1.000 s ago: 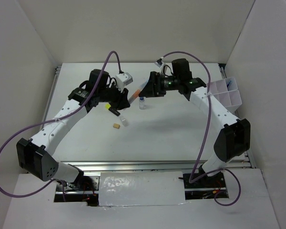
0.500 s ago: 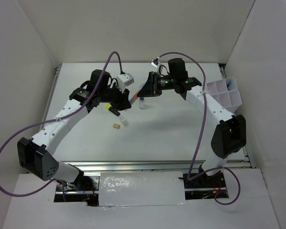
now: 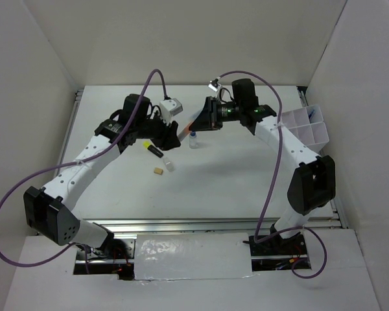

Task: Sort the stationery into containers
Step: Pass the stationery from the left arm to the right, then place the stationery into the container

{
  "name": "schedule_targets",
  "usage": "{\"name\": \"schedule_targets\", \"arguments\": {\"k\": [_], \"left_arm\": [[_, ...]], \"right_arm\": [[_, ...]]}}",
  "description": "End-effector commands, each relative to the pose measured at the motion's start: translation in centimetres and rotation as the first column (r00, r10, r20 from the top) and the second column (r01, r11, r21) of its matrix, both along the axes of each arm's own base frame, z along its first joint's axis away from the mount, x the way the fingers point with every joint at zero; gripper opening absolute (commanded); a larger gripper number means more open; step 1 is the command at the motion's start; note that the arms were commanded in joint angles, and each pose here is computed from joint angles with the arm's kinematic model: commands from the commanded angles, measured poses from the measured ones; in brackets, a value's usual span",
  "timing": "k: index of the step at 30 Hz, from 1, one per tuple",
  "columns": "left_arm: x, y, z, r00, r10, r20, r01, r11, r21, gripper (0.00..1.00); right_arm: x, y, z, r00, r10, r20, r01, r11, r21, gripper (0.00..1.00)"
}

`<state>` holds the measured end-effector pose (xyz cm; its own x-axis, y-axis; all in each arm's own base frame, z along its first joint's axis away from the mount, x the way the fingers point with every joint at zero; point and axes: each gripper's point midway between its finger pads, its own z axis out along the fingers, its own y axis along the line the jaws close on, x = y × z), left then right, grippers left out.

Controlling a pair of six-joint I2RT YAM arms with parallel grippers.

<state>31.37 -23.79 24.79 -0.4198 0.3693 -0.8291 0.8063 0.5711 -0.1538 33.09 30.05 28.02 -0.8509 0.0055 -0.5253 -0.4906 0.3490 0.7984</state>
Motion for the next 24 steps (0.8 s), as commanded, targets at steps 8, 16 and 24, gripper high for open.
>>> {"name": "schedule_targets", "arguments": {"k": [8,16,24], "left_arm": [[1.2,1.7,2.5,0.990,0.125,0.061,-0.124,0.992,-0.031,0.99],[3.4,4.4,3.7,0.967,0.234,0.102,-0.231,0.972,-0.042,0.99],[5.0,5.5,3.2,0.952,0.282,0.117,-0.282,0.959,-0.016,0.99]], "right_arm": [[3.8,-8.1,2.2,0.967,-0.179,0.179,0.194,0.979,-0.064,0.00],[9.5,-30.6,2.1,0.657,-0.545,0.521,0.744,0.578,-0.334,0.00],[12.3,-44.3,2.1,0.473,-0.574,0.668,0.868,0.172,-0.466,0.00]]}}
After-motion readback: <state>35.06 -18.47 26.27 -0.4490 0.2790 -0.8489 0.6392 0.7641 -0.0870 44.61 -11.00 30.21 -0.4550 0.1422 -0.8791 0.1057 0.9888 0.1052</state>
